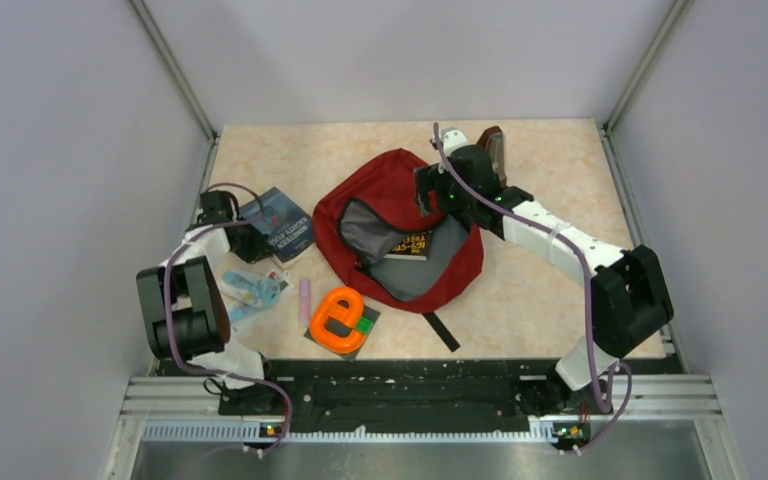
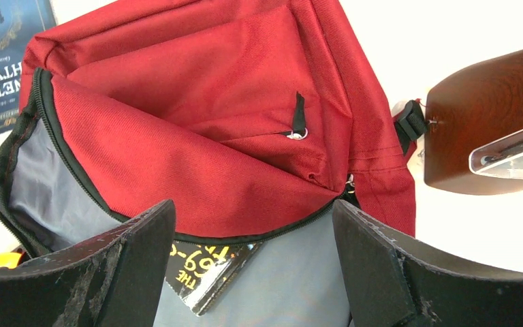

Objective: Pack the student bag
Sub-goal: Move the book to the center of the board.

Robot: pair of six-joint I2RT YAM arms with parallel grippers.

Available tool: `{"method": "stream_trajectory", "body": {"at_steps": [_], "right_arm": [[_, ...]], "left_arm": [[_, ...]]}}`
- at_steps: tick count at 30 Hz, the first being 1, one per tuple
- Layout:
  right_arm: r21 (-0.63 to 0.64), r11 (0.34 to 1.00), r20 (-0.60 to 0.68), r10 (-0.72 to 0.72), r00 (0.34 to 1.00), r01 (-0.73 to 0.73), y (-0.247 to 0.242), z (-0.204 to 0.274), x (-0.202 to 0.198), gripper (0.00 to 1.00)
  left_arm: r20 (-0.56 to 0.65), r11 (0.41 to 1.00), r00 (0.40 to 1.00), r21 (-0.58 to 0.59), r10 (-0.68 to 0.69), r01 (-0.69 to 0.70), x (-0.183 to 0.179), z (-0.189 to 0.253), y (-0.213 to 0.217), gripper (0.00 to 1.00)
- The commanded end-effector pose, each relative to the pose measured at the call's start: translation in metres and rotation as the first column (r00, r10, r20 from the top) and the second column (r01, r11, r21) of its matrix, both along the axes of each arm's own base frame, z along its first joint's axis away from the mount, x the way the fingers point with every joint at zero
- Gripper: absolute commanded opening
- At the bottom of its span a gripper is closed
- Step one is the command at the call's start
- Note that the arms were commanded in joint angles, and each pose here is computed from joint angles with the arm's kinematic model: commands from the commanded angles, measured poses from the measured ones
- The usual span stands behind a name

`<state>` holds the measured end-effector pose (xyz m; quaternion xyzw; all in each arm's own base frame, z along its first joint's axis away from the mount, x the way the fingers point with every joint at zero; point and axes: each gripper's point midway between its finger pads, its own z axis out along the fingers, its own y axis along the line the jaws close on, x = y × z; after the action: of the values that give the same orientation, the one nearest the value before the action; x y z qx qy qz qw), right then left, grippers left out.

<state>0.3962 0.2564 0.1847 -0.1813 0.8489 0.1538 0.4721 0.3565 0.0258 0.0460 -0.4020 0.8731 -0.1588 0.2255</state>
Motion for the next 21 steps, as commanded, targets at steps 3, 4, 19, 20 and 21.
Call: {"method": "stream_trajectory", "body": {"at_steps": [3,4,19,20,21], "right_arm": [[0.032,0.999,0.006,0.018,1.0,-0.018,0.008,0.002,0.0,0.83],[0.035,0.999,0.003,0.019,1.0,-0.019,0.008,0.002,-0.001,0.83],[0.05,0.999,-0.001,0.019,1.0,-0.019,0.004,0.004,-0.01,0.82],[0.05,0.999,0.006,0.016,1.0,-0.016,0.004,0.006,-0.009,0.82],[0.05,0.999,0.012,0.013,1.0,-0.013,0.003,0.009,-0.01,0.82]], "left_arm": [[0.11,0.988,0.983,0.043,-0.149,0.145,-0.032,0.04,-0.018,0.0],[0.124,0.987,0.979,0.043,-0.159,0.155,-0.032,0.043,-0.019,0.0],[0.198,0.987,0.972,-0.078,-0.124,0.142,-0.014,0.049,-0.035,0.0],[0.235,0.987,0.963,-0.061,-0.132,0.15,-0.013,0.058,-0.035,0.0],[0.269,0.986,0.952,-0.042,-0.145,0.162,-0.012,0.069,-0.035,0.0]]}}
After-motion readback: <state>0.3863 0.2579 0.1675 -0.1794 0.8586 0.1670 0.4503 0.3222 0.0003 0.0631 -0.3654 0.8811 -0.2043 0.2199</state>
